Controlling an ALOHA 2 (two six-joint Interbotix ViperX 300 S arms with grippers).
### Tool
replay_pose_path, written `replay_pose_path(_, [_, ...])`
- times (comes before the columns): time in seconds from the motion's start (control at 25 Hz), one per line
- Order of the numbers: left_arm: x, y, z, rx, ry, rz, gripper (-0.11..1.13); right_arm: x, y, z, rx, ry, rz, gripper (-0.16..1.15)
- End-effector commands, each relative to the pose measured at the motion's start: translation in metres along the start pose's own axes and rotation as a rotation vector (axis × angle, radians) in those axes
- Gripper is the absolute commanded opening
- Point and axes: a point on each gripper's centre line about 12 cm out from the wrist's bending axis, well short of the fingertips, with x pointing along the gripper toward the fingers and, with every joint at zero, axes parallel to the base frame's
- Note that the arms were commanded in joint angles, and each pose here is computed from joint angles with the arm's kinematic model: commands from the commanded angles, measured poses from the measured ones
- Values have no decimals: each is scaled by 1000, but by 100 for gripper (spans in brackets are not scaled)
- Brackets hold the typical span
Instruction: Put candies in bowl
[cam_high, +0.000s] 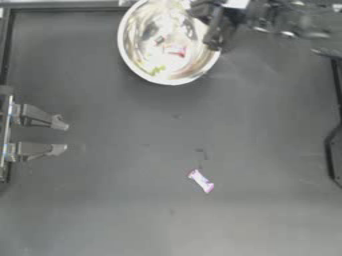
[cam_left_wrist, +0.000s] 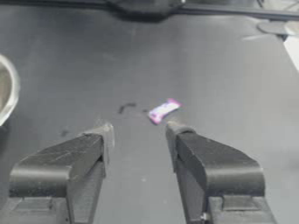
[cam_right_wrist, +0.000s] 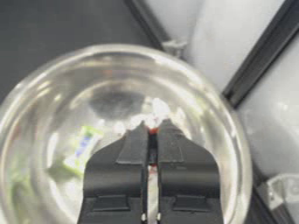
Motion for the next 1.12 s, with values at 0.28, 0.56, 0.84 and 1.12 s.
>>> replay_pose_path(0.28, [4,1,2,-3,3,9,80,46,-1,1,9,-1,8,24])
replay_pose_path(0.56, [4,2,1,-4,6,11,80,54,1,-8,1,20,14,85])
replay_pose_path(0.84, [4,3,-1,-4,10,15,80,51,3,-2,2,-10,23,95])
replay_pose_path(1.12, [4,3,-2,-5,13,16,80,9,20,23,2,-38,35,99])
